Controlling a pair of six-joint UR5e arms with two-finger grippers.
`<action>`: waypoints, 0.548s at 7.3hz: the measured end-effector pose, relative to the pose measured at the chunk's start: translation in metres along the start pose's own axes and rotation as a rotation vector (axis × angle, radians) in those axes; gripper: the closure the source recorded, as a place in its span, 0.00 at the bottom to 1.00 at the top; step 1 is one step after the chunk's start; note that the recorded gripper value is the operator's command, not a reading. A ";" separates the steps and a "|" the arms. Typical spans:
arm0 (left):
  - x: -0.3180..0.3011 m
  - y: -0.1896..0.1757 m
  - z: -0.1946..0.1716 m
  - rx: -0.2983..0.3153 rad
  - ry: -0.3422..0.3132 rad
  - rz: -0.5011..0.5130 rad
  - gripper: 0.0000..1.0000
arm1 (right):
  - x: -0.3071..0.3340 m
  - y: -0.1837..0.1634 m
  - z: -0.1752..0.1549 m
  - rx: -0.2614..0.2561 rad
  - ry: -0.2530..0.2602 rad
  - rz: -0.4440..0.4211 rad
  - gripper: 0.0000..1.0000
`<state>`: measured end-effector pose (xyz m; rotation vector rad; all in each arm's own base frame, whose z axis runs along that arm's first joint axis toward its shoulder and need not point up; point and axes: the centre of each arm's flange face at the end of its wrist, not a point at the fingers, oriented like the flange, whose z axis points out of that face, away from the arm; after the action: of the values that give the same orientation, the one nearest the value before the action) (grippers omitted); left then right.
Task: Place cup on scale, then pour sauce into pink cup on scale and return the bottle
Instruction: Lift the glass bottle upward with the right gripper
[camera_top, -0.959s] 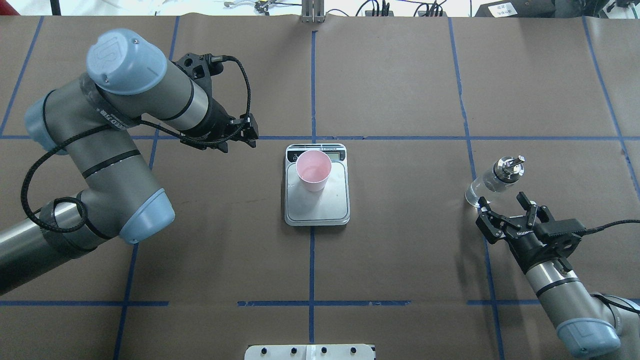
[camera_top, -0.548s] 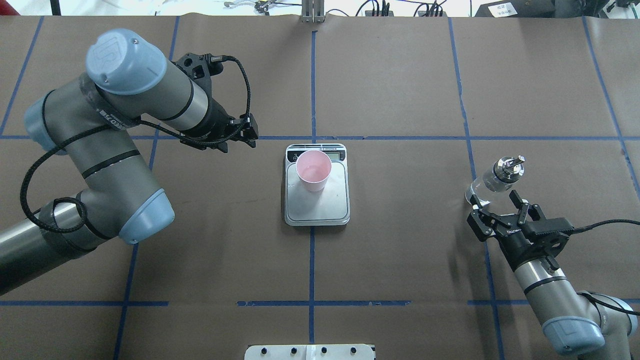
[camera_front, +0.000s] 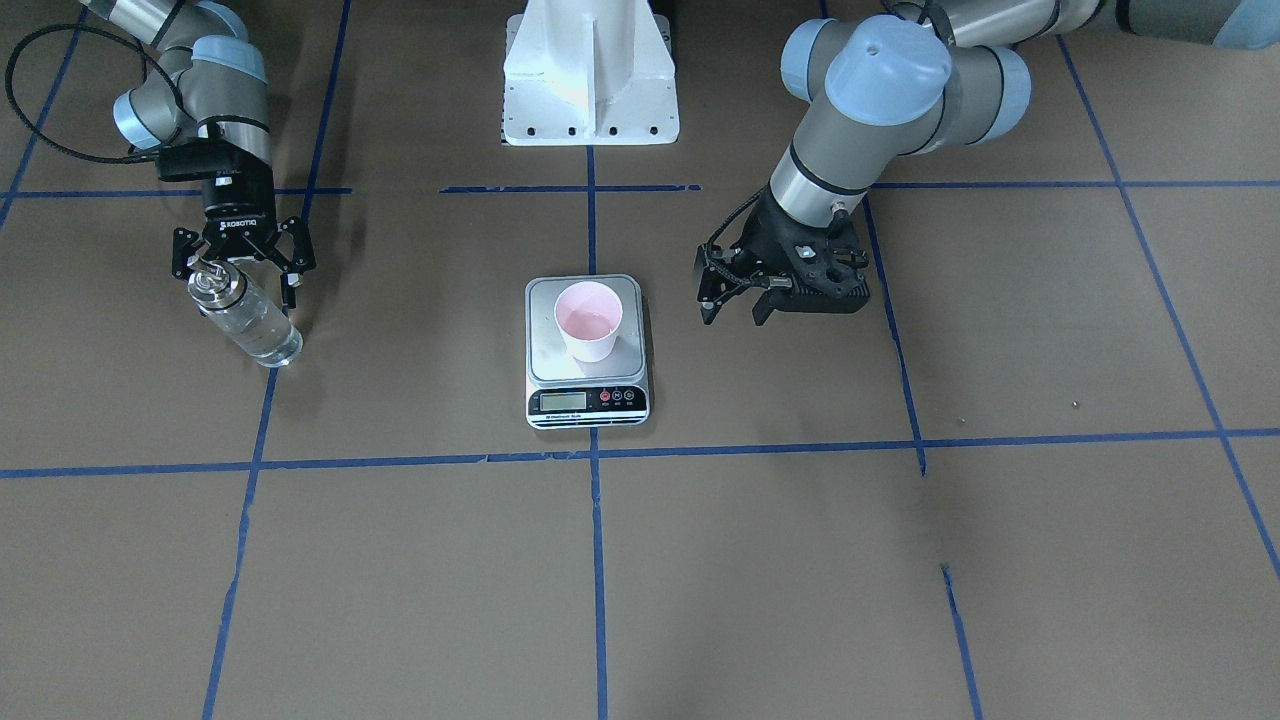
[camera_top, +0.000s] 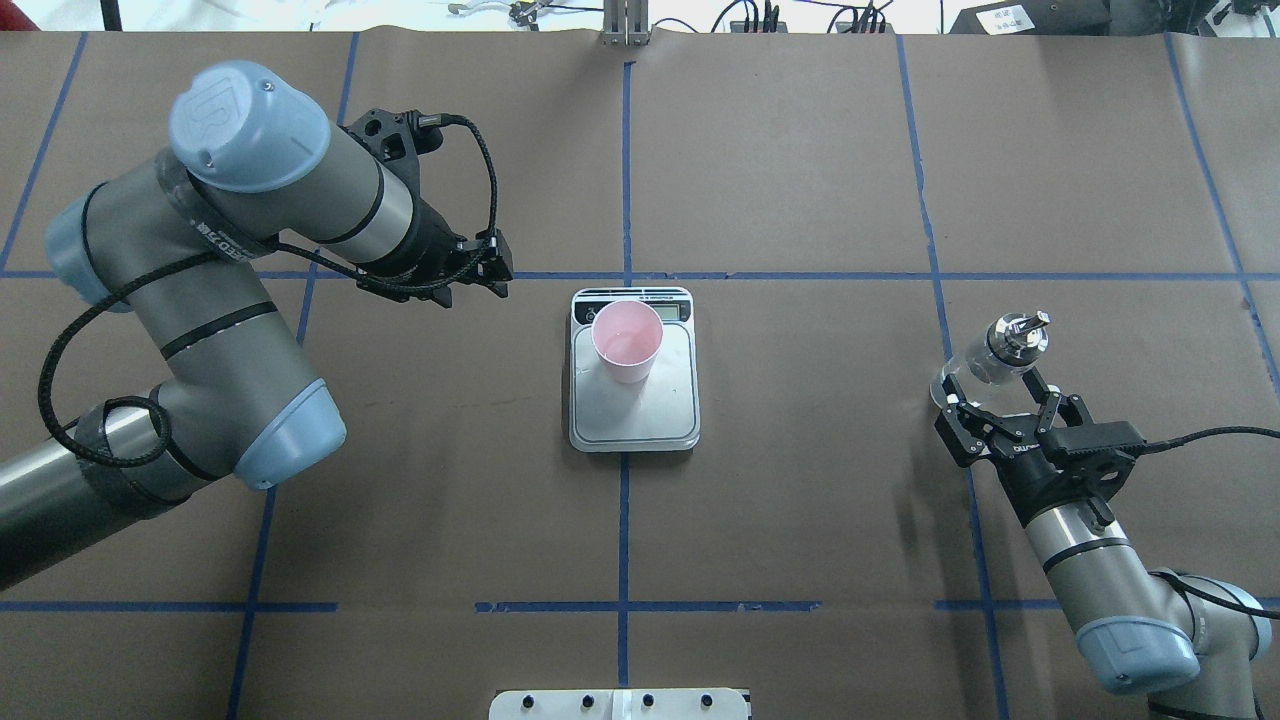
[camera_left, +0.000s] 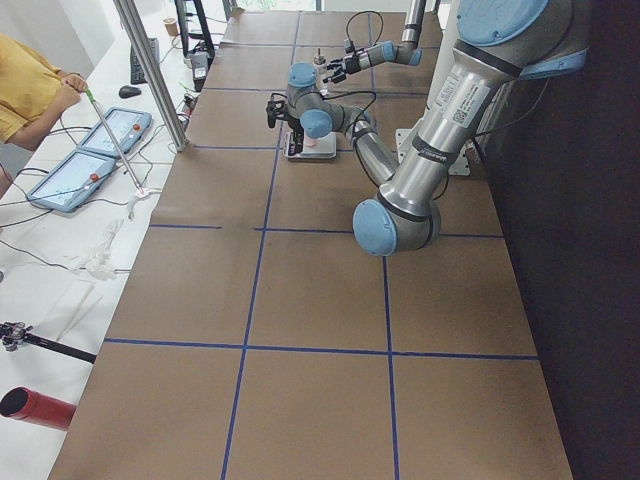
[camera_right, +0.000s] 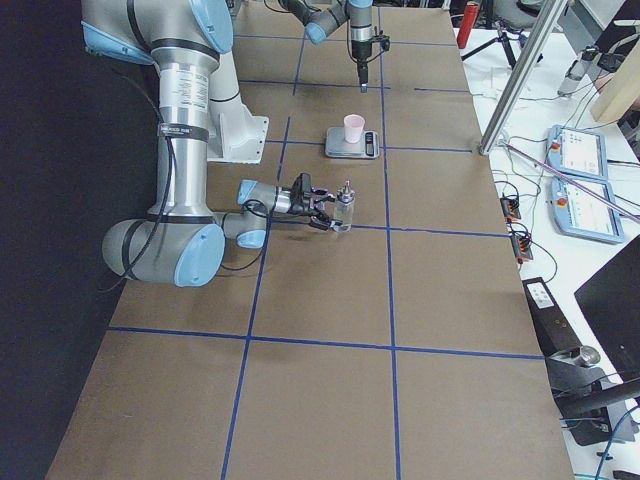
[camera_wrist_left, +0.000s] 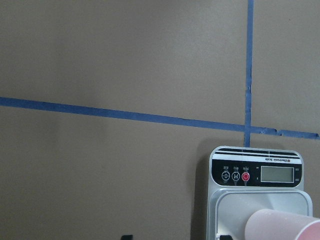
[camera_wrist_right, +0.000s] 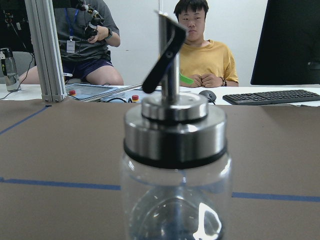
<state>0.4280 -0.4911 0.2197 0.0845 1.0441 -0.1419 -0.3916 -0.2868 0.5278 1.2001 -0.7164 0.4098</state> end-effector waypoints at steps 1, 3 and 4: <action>0.000 0.000 0.000 0.000 0.000 0.000 0.34 | -0.003 0.000 0.004 0.002 0.004 0.001 0.00; -0.002 0.000 0.001 -0.001 -0.002 -0.001 0.34 | -0.009 0.003 0.014 0.008 0.013 0.001 0.00; -0.003 0.001 0.001 -0.001 -0.003 -0.001 0.34 | -0.010 0.003 0.019 0.008 0.016 0.002 0.00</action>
<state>0.4273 -0.4905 0.2226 0.0828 1.0416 -0.1428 -0.4062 -0.3024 0.5264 1.2026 -0.7023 0.4239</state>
